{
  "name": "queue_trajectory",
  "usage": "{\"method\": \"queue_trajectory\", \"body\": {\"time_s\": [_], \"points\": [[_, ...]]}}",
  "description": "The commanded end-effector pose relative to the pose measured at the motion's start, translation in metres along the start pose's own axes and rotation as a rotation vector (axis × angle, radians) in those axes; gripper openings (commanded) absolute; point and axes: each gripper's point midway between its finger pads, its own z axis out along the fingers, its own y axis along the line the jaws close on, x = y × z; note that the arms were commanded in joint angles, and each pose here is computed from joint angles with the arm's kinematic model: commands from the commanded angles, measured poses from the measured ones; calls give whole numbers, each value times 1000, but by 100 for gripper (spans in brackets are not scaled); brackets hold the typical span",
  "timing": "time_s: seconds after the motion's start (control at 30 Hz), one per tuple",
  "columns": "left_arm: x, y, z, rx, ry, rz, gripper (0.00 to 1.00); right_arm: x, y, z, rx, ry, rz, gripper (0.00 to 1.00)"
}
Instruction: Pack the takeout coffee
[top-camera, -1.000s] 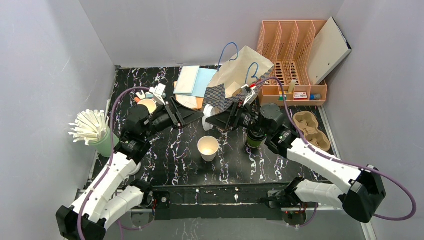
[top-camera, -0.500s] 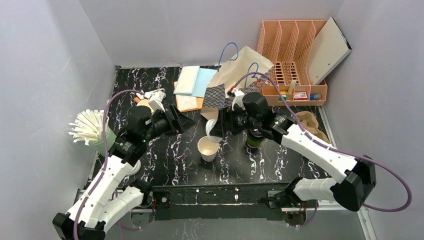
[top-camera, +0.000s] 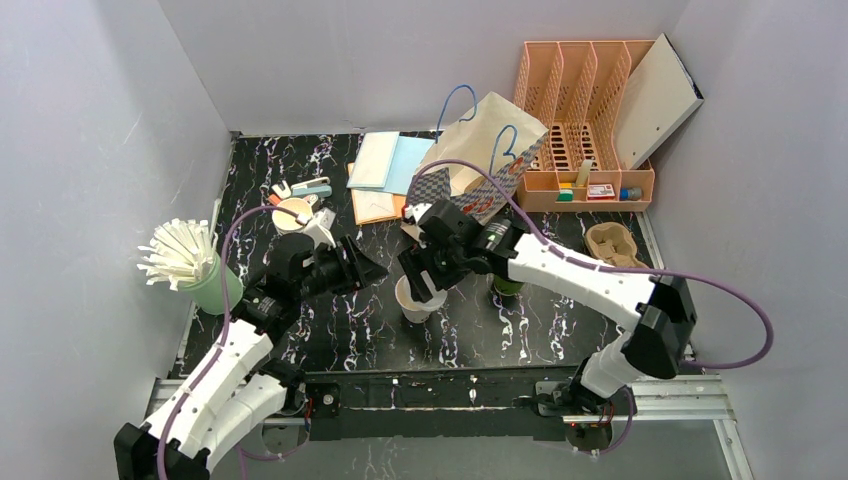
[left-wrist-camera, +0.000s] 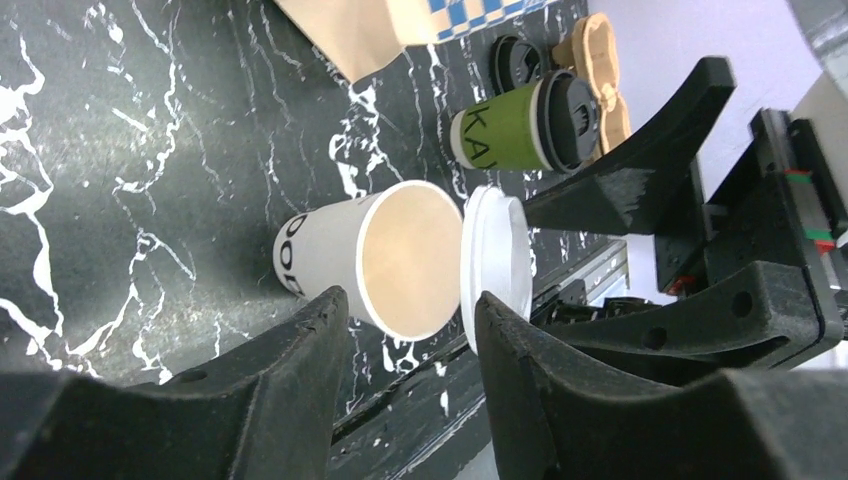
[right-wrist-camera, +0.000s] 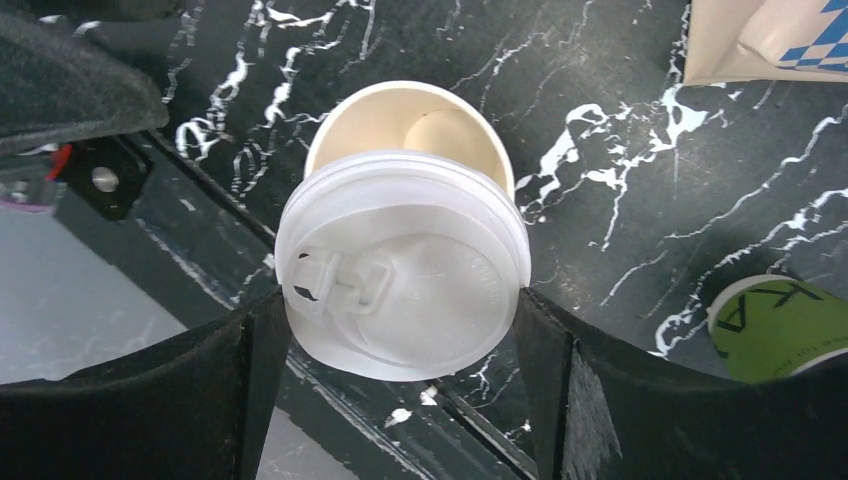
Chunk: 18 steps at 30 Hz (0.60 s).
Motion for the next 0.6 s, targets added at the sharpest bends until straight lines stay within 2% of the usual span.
{"method": "queue_trajectory", "body": {"time_s": [0.0, 0.43, 0.57], "points": [[8, 8, 0, 3, -9, -22, 46, -9, -10, -4, 129, 11, -58, 84], [29, 38, 14, -40, -7, -98, 38, -14, -7, 15, 179, 52, -114, 84], [31, 43, 18, -41, -15, -106, 24, -13, -2, 19, 154, 68, -127, 85]]}}
